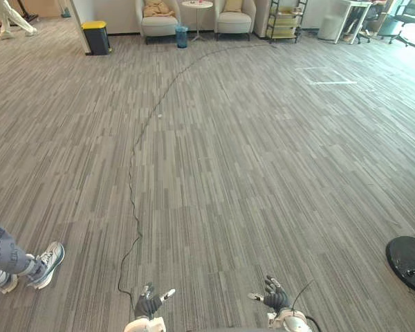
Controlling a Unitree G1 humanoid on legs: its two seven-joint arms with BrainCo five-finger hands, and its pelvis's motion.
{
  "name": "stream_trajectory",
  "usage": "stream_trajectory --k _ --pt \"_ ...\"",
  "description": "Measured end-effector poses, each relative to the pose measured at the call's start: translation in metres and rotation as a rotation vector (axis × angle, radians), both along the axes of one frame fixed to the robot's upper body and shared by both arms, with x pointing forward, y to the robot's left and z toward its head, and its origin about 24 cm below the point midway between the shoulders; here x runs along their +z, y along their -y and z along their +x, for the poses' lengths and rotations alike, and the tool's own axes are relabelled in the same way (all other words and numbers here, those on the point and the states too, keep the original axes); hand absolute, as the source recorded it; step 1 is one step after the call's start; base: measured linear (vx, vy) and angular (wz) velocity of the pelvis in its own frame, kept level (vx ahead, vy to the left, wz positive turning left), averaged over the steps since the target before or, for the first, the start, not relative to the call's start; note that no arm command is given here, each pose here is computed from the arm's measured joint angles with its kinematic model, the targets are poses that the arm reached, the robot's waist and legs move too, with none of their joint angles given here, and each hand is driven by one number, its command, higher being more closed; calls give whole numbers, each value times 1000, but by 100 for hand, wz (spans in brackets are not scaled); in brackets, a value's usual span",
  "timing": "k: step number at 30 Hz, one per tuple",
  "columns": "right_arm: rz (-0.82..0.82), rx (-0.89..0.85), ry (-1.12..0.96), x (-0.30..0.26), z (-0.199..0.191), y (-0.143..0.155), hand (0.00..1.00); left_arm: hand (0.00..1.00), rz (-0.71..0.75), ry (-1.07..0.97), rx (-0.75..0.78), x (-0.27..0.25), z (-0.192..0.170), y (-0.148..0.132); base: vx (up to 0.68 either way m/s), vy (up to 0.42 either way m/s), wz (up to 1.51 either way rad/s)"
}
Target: Pick up cushions and gather them together orderly.
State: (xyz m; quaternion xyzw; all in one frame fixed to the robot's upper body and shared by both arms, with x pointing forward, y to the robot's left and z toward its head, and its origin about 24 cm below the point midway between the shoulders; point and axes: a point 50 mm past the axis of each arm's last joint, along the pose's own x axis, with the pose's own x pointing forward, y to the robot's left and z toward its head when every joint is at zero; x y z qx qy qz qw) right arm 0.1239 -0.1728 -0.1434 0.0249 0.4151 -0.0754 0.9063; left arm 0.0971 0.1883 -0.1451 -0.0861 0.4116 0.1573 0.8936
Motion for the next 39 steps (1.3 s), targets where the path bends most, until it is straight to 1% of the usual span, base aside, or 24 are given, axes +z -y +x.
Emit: stream_trajectory --k 8,16,25,39 --pt "5 -48 -48 -6 -4 5 0 0 18 -67 -26 -6 -2 -6 3 -2 0" --pt "26 -119 -94 -10 -13 11 0 0 17 -99 -40 -10 -4 -5 -43 -21 0" --pt "39 -114 -107 -12 -16 12 0 0 43 -112 -105 -11 -1 -3 -19 -10 0" --pt "56 -134 -121 -13 -17 12 0 0 49 -114 -131 -10 0 -3 -10 -12 0"
